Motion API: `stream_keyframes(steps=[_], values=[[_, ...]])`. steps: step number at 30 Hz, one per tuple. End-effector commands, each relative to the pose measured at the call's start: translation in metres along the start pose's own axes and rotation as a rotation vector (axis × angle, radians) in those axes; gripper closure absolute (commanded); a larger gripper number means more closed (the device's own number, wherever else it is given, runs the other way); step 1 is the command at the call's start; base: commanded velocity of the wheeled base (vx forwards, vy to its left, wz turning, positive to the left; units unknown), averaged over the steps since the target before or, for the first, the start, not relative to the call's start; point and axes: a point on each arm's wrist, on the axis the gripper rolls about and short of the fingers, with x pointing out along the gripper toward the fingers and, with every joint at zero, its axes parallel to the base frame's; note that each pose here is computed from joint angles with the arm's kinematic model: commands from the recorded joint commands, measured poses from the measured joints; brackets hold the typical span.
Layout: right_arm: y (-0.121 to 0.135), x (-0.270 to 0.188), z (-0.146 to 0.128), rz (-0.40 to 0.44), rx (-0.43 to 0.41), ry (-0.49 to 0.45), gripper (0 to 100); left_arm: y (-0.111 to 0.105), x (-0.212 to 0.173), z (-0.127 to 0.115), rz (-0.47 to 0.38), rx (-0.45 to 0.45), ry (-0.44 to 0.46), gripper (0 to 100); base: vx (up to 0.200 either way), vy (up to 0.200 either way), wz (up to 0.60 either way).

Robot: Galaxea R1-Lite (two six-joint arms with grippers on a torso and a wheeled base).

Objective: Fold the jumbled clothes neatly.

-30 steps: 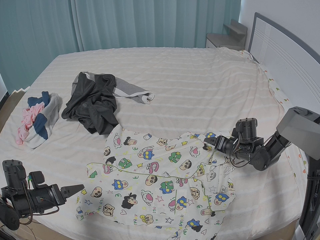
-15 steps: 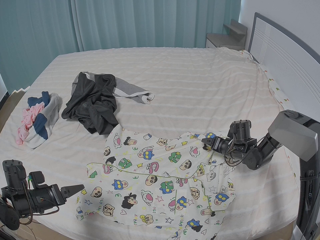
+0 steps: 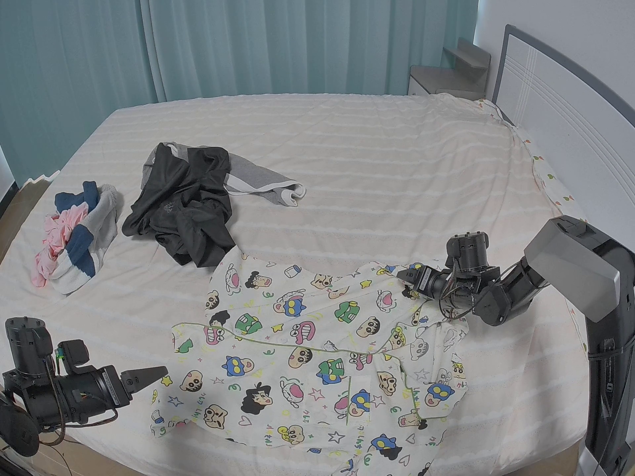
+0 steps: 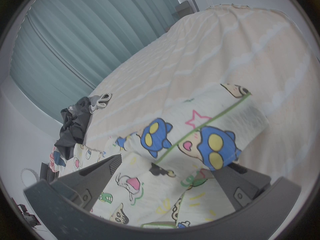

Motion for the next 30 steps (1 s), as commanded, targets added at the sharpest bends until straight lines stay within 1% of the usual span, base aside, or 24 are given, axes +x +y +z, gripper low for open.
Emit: stream_keyframes(steps=[1,5,6,8,9,10,11,12,14,16,18,21,27,30], values=[[0.002,0.016,0.003,0.015,0.000,-0.027,0,0.002,0.000,-0.004,0.009,-0.011,0.019,0,0.000,0.000,0.00],[0.012,0.022,0.028,0.047,0.006,-0.121,0,0.002,0.000,-0.004,0.009,-0.011,0.019,0,0.000,0.000,0.00],[0.018,0.023,0.042,0.072,0.013,-0.166,0,0.002,0.000,-0.004,0.009,-0.011,0.019,0,0.000,0.000,0.00],[0.025,0.022,0.060,0.104,0.041,-0.224,0,0.002,0.000,-0.004,0.009,-0.011,0.019,0,0.000,0.000,0.00],[0.027,0.021,0.062,0.110,0.047,-0.232,0,0.002,0.000,-0.004,0.010,-0.011,0.020,0,0.000,0.000,0.00],[0.034,0.018,0.076,0.139,0.074,-0.273,0,0.002,0.000,-0.004,0.010,-0.011,0.020,0,0.000,0.000,0.00],[0.034,0.018,0.076,0.139,0.074,-0.273,0,0.002,0.000,-0.004,0.010,-0.011,0.020,0,0.000,0.000,0.00],[0.036,0.014,0.090,0.157,0.081,-0.312,0,0.003,0.000,-0.004,0.011,-0.012,0.020,0,0.000,0.000,0.00],[0.037,0.012,0.095,0.165,0.083,-0.330,0,0.002,0.000,-0.004,0.010,-0.011,0.020,0,0.000,0.000,0.00],[0.036,0.011,0.110,0.174,0.086,-0.370,0,0.002,0.000,-0.005,0.010,-0.012,0.022,0,0.000,0.000,0.00],[0.032,0.011,0.112,0.159,0.090,-0.364,0,0.003,0.000,-0.004,0.011,-0.013,0.021,0,0.000,0.000,0.00],[0.024,0.011,0.104,0.117,0.098,-0.311,0,0.003,0.000,-0.004,0.011,-0.013,0.021,0,0.000,0.000,0.00],[0.011,0.004,0.089,0.063,0.105,-0.250,0,0.003,0.000,-0.004,0.011,-0.013,0.021,0,0.000,0.000,0.00],[-0.003,-0.005,0.085,0.020,0.111,-0.215,0,0.003,0.000,-0.004,0.011,-0.012,0.020,0,0.000,0.000,0.00]])
